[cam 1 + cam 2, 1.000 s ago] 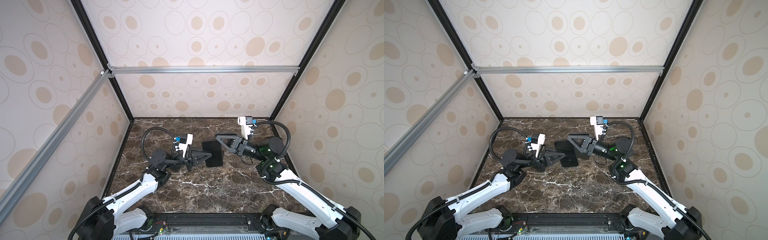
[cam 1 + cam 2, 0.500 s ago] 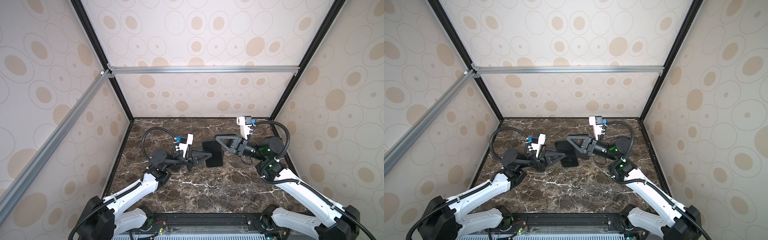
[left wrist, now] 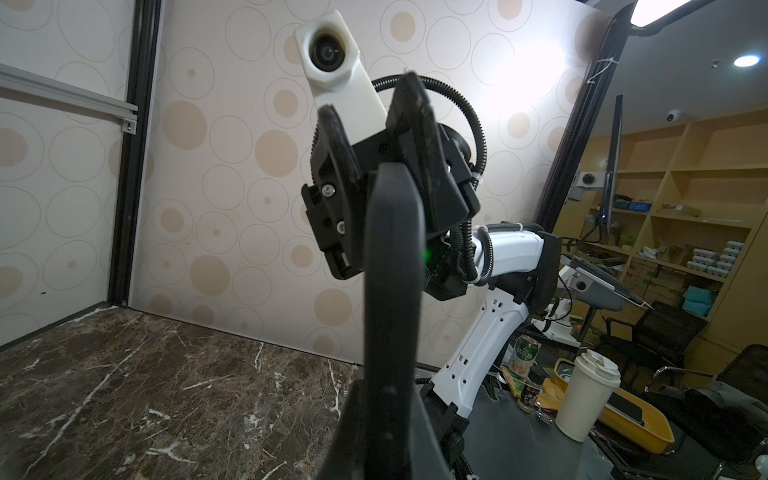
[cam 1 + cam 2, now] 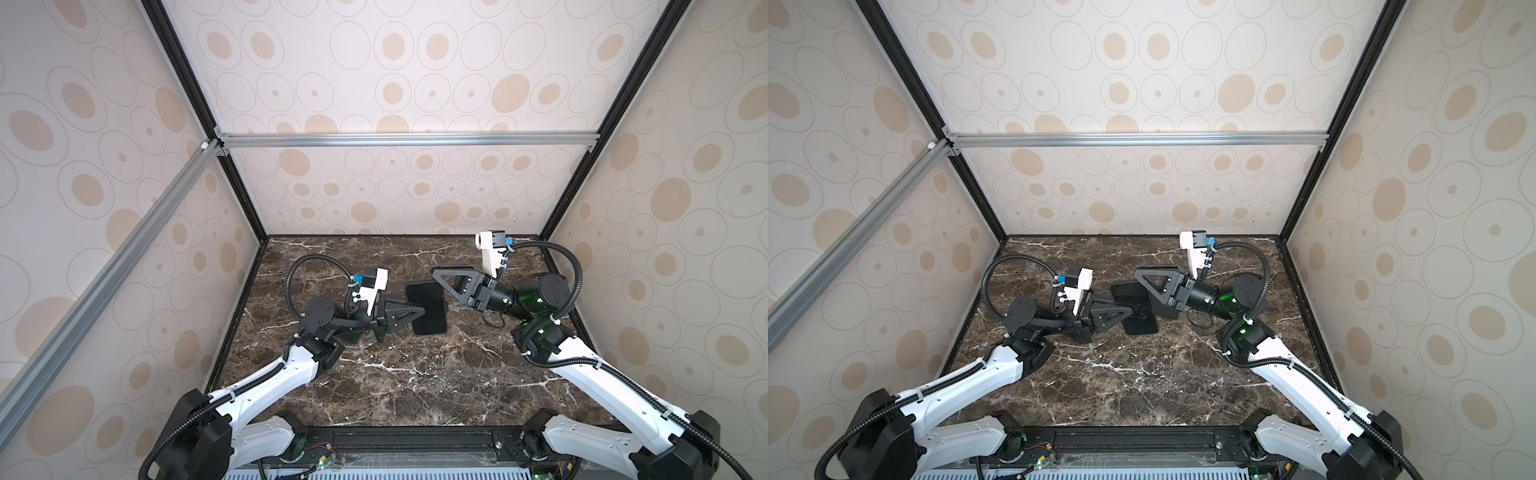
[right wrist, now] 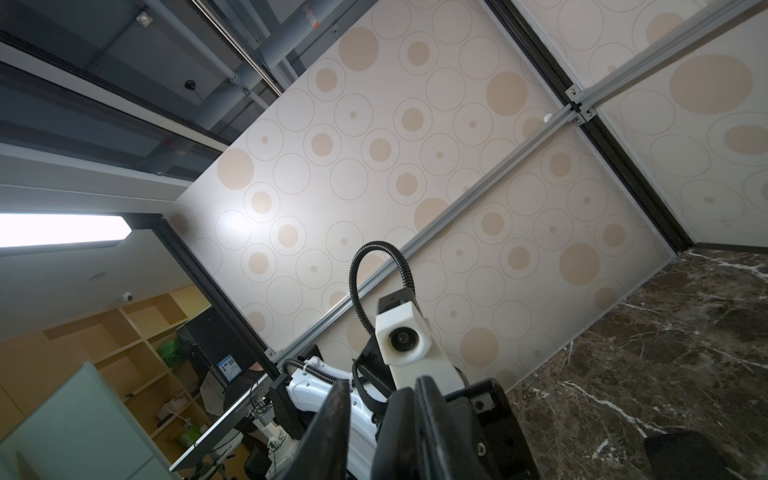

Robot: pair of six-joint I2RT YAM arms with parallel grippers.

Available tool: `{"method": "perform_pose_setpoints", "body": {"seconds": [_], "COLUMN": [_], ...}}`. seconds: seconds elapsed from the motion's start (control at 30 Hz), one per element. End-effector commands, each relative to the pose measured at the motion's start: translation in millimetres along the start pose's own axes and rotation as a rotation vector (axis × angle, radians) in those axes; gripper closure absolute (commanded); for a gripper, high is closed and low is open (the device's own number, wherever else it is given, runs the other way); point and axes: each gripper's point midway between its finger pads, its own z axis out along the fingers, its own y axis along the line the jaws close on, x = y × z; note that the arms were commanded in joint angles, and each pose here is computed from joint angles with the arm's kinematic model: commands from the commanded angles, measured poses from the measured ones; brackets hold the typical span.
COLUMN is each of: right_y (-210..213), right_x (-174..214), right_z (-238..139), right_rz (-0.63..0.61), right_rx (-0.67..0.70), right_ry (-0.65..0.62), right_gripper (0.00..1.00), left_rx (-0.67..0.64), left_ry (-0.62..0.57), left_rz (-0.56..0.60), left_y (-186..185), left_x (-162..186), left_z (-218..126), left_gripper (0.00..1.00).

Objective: Take the phone out of the phone case

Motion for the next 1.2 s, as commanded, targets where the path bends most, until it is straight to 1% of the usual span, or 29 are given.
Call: {"method": "perform_pose_setpoints", "body": {"seconds": [0.0, 0.23, 0.6, 0.9, 1.03, 1.17], "right_y": [29.6, 21.1, 13.1, 7.7, 9.9, 10.0], "right_x": [-12.2, -6.5, -1.2, 0.9, 0.1, -0.2], "right_z": [1.4, 2.0, 3.0, 3.0, 3.5, 4.3], "right_rz": [-0.055, -0.040, -0.029, -0.026, -0.026, -0.022], "right_rx": [-0.076, -0.055, -0.032, -0.013, -0.020, -0.023], "right_ry": [-0.019, 0.000, 0.017, 0.022, 0.022, 0.024], "right_gripper": [0.74, 0.77, 0.74, 0.74, 0.77, 0.83], "left_rx": [0.050, 0.053, 0.056, 0.057, 0.054, 0.056], "left_ry": [-0.063, -0.068, -0.073, -0.072, -0.072, -0.072], "left_rz": [0.072, 0.074, 0.076, 0.075, 0.075, 0.076], "left_y": [-15.5, -16.6, -18.0, -17.7, -17.0, -16.8], "left_x": [-28.4, -29.8, -31.5, -31.1, -30.3, -30.9], "left_z": [4.4, 4.4, 4.6, 4.4, 4.3, 5.1], "left_gripper": [1.00, 1.00, 1.00, 1.00, 1.00, 1.00]}}
